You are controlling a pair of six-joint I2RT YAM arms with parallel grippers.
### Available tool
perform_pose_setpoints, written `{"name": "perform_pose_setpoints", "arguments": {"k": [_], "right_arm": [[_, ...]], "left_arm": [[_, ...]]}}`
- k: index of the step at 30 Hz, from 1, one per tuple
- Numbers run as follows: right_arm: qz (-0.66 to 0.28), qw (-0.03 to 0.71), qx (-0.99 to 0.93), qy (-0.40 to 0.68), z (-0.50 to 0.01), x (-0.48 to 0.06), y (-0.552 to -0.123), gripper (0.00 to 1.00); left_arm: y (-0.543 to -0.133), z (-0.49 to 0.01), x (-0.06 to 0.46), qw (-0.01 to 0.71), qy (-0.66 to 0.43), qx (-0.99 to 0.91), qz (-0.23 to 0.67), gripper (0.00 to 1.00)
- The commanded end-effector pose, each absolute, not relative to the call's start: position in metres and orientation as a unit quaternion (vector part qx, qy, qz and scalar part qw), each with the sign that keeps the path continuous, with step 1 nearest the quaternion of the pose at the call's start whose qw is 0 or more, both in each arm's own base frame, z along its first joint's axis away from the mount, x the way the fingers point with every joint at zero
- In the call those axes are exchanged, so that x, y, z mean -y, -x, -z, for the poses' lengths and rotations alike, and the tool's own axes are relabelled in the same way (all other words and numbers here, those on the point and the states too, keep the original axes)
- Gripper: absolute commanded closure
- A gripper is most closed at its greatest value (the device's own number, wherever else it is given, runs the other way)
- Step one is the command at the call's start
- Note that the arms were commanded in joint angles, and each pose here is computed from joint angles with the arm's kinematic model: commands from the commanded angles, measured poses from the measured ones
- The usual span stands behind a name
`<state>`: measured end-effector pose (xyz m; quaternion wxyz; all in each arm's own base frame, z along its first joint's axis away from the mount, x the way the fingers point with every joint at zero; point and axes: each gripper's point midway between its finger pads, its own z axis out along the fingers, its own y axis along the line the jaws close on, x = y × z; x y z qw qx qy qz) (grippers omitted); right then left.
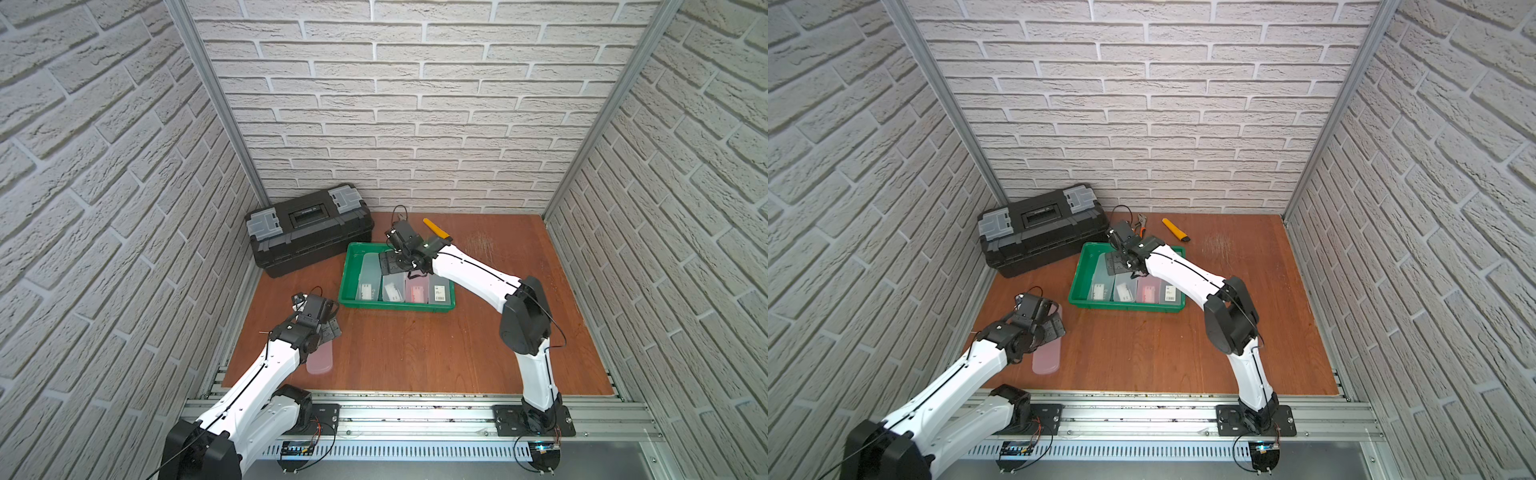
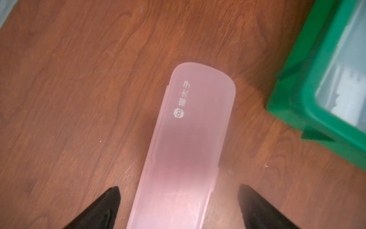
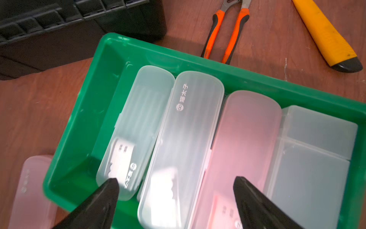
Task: Put the pencil case into the storage box
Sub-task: Pick up the pencil case from the center of the board.
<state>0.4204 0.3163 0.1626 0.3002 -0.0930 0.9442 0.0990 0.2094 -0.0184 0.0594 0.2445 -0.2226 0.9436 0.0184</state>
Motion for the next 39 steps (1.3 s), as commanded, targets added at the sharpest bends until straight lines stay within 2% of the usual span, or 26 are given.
{"name": "perform_pose_setpoints", "arguments": {"k": [1, 8, 15, 29, 39], "right_arm": [[-0.142, 0.338, -0.923, 0.114, -0.188, -0.319, -0.412, 0.06], [-0.154, 0.330, -0.921, 0.138, -0.180, -0.302, -0.379, 0.07], [-0.141, 0.314, -0.929, 0.136, -0.161, -0.286, -0.363, 0.07], [-0.107, 0.305, -0.935, 0.146, -0.148, -0.267, -0.351, 0.08], [-0.101, 0.306, -0.935, 0.145, -0.146, -0.263, -0.349, 0.09]], "left_arm": [[-0.210, -0.047, 0.022, 0.244, 0.225, -0.943, 0.016, 0.02], [-0.198, -0.034, 0.026, 0.239, 0.231, -0.942, 0.048, 0.01], [-0.191, -0.027, 0.034, 0.219, 0.211, -0.951, 0.054, 0.01], [-0.184, -0.029, 0.040, 0.174, 0.159, -0.972, -0.024, 0.02], [-0.190, -0.028, 0.041, 0.177, 0.155, -0.971, -0.032, 0.13]]}}
